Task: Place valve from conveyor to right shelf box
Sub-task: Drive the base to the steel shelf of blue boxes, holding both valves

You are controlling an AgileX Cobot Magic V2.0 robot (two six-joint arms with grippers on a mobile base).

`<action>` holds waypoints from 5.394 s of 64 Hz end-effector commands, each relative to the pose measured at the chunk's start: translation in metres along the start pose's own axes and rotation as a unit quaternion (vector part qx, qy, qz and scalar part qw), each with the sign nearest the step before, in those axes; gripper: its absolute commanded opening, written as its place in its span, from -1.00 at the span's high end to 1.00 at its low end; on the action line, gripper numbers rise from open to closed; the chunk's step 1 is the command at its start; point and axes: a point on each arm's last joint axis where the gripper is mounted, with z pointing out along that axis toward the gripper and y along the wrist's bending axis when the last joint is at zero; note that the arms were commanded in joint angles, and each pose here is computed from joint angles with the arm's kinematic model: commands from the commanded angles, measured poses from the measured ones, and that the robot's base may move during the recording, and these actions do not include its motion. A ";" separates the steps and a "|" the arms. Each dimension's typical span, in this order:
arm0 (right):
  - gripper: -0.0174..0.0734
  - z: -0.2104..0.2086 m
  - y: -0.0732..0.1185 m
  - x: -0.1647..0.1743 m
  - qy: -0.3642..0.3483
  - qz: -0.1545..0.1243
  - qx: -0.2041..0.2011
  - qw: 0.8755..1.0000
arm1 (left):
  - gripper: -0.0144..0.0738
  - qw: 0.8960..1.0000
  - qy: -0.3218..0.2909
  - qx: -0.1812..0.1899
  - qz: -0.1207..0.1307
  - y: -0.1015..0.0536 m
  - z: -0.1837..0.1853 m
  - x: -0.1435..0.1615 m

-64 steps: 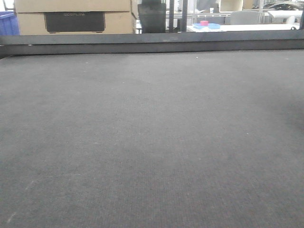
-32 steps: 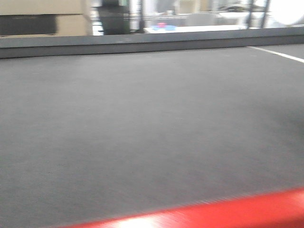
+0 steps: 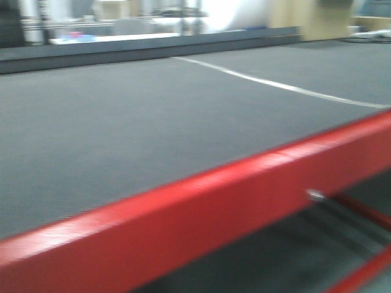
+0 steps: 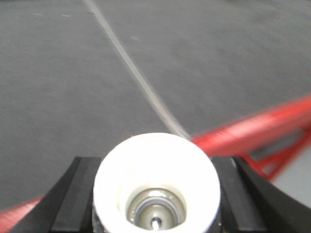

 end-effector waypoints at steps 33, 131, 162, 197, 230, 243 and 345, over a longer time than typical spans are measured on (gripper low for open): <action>0.96 -0.007 -0.001 -0.012 -0.051 -0.006 0.007 0.999 | 0.92 0.999 -0.038 0.001 -0.004 -0.001 -0.005 -0.008; 0.96 -0.007 -0.001 -0.012 -0.051 -0.006 0.007 0.999 | 0.92 0.999 -0.038 0.001 -0.004 -0.001 -0.005 -0.008; 0.96 -0.007 -0.001 -0.012 -0.051 -0.006 0.007 0.999 | 0.92 0.999 -0.038 0.001 -0.004 -0.001 -0.005 -0.008; 0.96 -0.007 -0.001 -0.012 -0.051 -0.006 0.007 0.999 | 0.92 0.999 -0.038 0.001 -0.004 -0.001 -0.005 -0.008; 0.96 -0.007 -0.001 -0.012 -0.051 -0.006 0.007 0.999 | 0.92 0.999 -0.038 0.001 -0.004 -0.001 -0.005 -0.008; 0.96 -0.007 -0.001 -0.012 -0.051 -0.006 0.007 0.999 | 0.92 0.999 -0.038 0.001 -0.004 -0.001 -0.005 -0.008; 0.96 -0.007 -0.001 -0.012 -0.051 -0.006 0.007 0.999 | 0.92 0.999 -0.038 0.001 -0.004 -0.001 -0.005 -0.008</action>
